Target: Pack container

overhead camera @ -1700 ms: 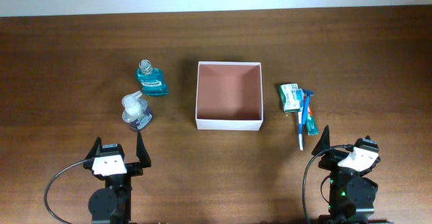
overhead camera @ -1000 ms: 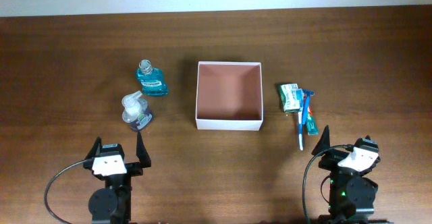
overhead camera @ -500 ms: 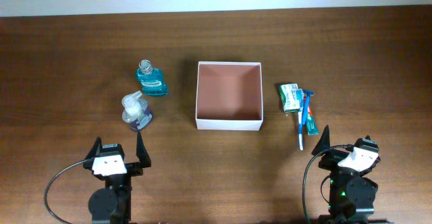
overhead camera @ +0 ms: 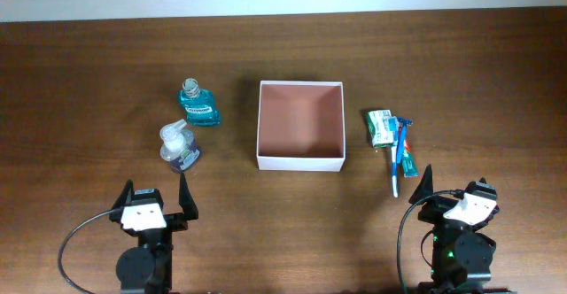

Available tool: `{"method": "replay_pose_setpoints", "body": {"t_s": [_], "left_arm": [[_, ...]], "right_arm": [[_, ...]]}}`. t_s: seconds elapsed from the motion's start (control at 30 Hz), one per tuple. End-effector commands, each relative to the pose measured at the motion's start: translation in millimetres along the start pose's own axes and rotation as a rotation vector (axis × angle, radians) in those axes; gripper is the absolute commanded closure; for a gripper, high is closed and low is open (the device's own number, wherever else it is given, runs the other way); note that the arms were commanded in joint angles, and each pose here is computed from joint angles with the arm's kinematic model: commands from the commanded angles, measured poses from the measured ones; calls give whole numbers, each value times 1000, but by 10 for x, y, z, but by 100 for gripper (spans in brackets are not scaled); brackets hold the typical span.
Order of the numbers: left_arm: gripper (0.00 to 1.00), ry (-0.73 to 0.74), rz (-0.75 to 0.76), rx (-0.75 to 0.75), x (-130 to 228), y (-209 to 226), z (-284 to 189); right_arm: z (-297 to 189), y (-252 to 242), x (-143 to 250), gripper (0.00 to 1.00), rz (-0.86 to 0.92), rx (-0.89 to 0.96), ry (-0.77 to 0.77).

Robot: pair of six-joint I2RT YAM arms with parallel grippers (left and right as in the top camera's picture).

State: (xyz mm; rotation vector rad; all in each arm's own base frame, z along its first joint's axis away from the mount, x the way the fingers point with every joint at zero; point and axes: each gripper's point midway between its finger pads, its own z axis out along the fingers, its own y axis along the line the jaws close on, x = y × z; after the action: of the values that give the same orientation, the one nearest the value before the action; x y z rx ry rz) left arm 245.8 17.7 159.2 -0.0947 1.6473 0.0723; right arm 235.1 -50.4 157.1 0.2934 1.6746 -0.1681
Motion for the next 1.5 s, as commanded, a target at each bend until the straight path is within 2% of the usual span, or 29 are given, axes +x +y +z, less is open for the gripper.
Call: {"method": "replay_pose_setpoints", "body": {"t_s": [0.0,0.57,0.7,0.83,0.97,1.07,1.13,1.27,1.3,1.47], "left_arm": [[0,1,15,5,29,-4,2],[0,-27,9,20,-43,-30,0],[0,-18,-17,343,-31,-574,-99],[0,-153,18,626,-337,-1002,-354],[0,-307,78,776,-640,-1198,-604],[0,-320,57,780,-759,-1194,-643],[0,-272,33,758,-789,-1166,-616],[0,-137,-22,623,-888,-988,-488],[1,-71,-39,538,-985,-868,-433],[1,79,82,477,-1428,-786,-394]], "right_arm": [[2,-14,30,2,-9,4,10],[2,-14,30,2,-9,4,10],[2,-13,30,2,-9,4,10],[2,-14,30,1,-9,4,10],[2,-14,30,2,-9,4,10],[2,-14,30,2,-9,4,10],[2,-14,30,1,-9,4,10],[2,-14,30,2,-9,4,10],[2,-13,29,1,-9,4,10],[2,-14,30,1,-9,4,10]]}}
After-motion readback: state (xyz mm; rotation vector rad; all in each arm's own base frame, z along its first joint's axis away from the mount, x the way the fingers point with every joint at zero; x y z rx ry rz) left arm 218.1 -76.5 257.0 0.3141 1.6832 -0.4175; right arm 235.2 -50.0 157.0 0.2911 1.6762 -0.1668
